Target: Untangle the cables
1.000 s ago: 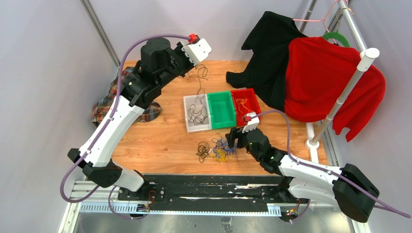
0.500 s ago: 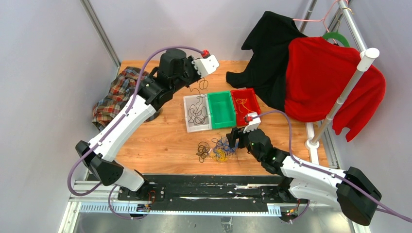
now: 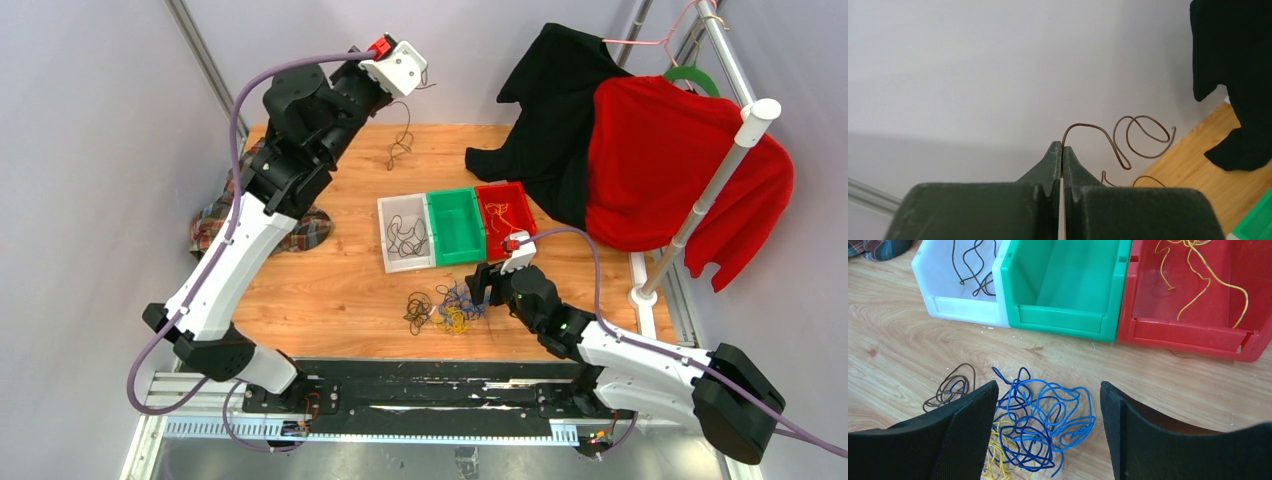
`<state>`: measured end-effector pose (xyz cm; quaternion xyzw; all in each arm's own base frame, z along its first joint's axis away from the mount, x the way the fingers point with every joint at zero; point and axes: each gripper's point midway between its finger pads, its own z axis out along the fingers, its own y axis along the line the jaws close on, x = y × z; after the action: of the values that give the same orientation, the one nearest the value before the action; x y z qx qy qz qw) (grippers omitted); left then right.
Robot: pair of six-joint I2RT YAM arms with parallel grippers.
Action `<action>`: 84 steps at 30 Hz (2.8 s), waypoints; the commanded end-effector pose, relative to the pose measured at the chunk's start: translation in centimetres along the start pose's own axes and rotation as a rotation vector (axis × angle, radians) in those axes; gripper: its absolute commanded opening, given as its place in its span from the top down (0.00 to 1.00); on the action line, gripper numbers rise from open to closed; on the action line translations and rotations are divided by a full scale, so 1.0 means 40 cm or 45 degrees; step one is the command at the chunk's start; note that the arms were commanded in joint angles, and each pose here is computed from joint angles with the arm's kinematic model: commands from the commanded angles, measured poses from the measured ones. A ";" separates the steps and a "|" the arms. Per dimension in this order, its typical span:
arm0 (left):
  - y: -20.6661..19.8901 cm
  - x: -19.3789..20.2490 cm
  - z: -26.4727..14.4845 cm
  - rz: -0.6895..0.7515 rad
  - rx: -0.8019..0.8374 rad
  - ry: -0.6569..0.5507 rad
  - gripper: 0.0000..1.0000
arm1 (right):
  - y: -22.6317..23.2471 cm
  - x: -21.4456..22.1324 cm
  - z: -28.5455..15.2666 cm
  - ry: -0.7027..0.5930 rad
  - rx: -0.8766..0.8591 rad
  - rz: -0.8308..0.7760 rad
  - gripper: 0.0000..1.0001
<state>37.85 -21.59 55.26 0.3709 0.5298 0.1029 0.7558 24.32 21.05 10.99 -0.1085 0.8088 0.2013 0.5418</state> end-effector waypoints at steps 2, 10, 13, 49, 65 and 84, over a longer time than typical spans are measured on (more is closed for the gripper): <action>0.002 0.015 -0.012 -0.001 -0.047 -0.018 1.00 | -0.001 -0.021 0.004 -0.016 0.005 0.009 0.26; -0.158 0.158 -0.051 -0.054 0.193 0.180 1.00 | -0.008 -0.016 0.003 -0.006 0.019 -0.006 0.26; -0.224 0.227 -0.059 -0.048 0.259 0.255 0.99 | -0.007 -0.016 0.005 -0.007 0.018 -0.003 0.26; -0.737 0.761 -0.121 -0.047 0.766 0.945 1.00 | -0.010 0.007 -0.037 0.099 0.027 0.067 0.26; -0.782 0.740 -0.032 -0.172 0.797 0.935 0.56 | -0.012 -0.019 -0.172 0.281 0.007 -0.023 0.23; -0.769 0.525 -0.383 -0.326 1.384 0.793 0.02 | 0.006 -0.040 -0.104 0.150 -0.017 -0.037 0.23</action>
<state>33.56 -24.93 19.88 0.5421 0.7564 -0.0683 0.3597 20.74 18.41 13.37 -0.1327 0.8536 0.1773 0.4716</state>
